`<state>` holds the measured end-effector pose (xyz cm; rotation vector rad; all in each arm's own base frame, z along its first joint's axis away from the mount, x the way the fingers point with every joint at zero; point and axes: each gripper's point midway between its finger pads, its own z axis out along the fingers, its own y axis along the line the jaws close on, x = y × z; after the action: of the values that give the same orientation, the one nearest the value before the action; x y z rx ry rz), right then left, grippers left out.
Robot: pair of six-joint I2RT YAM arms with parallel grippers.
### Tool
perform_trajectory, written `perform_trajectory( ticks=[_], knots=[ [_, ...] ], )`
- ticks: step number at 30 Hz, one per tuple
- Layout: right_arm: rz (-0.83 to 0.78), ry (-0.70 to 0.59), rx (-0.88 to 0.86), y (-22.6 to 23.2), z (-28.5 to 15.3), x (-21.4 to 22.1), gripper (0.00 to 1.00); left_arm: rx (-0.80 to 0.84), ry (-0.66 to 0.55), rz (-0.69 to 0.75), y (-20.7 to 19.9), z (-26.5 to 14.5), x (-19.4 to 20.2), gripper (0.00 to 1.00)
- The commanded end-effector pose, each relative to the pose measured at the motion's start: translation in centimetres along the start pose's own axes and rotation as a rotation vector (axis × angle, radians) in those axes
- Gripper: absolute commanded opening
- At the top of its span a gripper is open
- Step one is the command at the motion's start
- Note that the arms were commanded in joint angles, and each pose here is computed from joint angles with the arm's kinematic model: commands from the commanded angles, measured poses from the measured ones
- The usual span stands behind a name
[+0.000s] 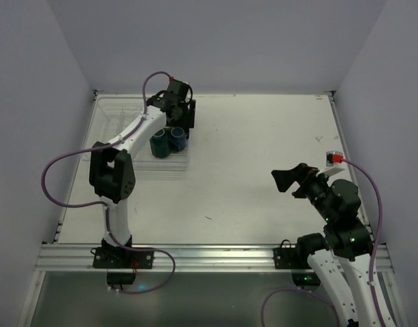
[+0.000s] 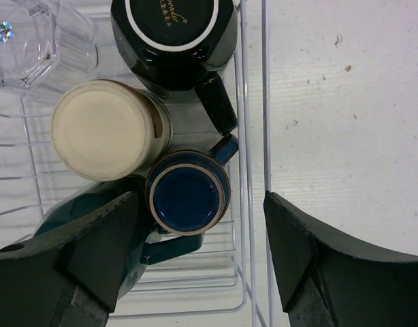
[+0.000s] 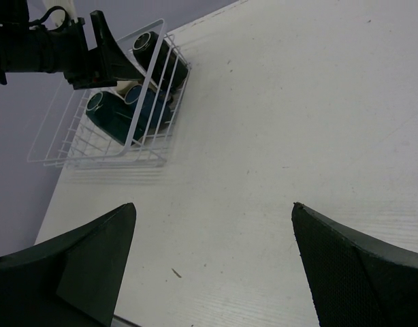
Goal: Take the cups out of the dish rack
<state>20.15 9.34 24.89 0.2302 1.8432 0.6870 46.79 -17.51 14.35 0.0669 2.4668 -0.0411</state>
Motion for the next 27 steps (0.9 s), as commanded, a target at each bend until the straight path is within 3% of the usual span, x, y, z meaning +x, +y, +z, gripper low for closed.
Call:
perform_trajectory(
  ticks=[1,12,27],
  knots=[
    [-0.014,-0.019,-0.029,0.7,-0.4,-0.6,0.99,0.042,-0.096,0.011,-0.7,-2.4,-2.3,0.78],
    [-0.005,-0.012,-0.034,0.7,-0.3,-0.3,0.99,-0.015,-0.023,0.027,0.3,-0.7,0.9,0.77],
    [0.006,0.007,-0.06,1.0,-0.2,0.2,0.99,-0.049,-0.062,-0.025,2.4,-2.1,2.1,0.79]
  ],
)
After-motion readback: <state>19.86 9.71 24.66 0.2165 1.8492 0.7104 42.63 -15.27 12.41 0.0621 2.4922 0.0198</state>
